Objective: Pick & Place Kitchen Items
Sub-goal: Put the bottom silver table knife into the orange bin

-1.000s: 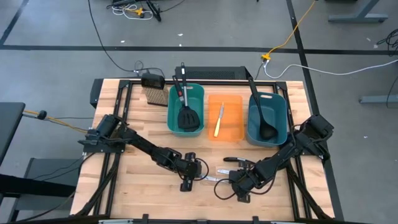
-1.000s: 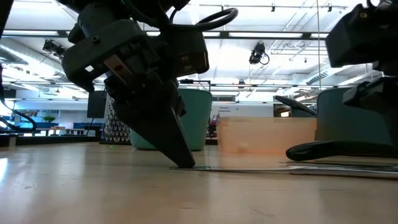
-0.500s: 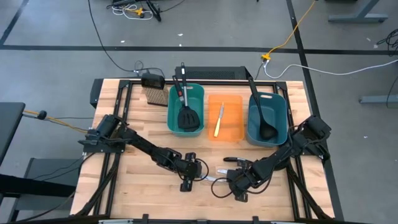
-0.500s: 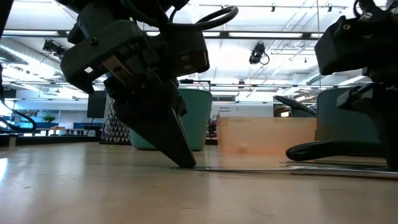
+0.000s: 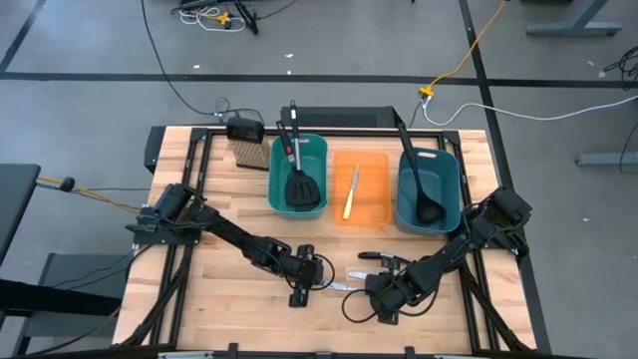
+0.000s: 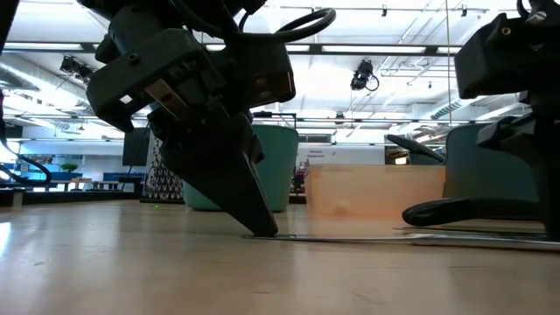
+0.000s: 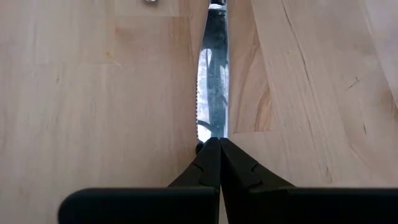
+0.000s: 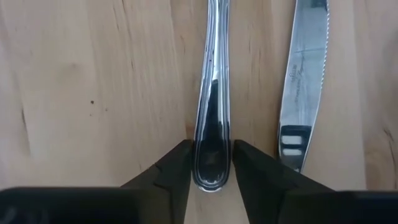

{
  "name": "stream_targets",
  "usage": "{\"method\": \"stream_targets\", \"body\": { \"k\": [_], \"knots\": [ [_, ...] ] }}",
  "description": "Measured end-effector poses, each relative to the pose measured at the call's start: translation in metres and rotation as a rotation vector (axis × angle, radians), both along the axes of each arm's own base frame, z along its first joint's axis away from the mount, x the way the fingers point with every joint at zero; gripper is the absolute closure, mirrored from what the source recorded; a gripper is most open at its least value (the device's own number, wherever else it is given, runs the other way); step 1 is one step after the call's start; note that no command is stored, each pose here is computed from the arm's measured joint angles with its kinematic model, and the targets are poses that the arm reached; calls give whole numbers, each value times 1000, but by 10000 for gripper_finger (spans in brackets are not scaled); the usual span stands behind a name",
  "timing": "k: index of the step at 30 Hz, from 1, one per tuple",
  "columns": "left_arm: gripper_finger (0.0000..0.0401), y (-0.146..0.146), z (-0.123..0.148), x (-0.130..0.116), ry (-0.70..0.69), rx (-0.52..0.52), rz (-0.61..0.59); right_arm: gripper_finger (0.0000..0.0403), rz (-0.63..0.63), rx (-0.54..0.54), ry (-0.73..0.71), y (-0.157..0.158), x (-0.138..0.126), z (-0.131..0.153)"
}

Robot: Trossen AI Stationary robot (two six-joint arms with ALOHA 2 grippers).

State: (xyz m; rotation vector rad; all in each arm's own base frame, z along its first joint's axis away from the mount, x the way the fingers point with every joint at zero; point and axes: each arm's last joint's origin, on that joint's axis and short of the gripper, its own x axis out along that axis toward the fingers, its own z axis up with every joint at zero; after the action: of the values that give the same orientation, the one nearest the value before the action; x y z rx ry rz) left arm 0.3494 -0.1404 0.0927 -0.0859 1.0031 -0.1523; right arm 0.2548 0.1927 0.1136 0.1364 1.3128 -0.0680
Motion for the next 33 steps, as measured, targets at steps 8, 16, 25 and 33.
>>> {"method": "stream_targets", "body": {
  "k": [8,16,25,33],
  "knots": [
    [400,0,0,0,0,0,1,313,-1,3,-3,1,2,-3],
    [399,0,0,0,-1,0,0,318,-12,9,5,0,1,0],
    [384,0,3,1,-41,20,-36,324,22,-46,36,2,10,34],
    [372,-2,4,0,-47,29,-59,396,35,-95,38,3,16,50]
  ]
}}
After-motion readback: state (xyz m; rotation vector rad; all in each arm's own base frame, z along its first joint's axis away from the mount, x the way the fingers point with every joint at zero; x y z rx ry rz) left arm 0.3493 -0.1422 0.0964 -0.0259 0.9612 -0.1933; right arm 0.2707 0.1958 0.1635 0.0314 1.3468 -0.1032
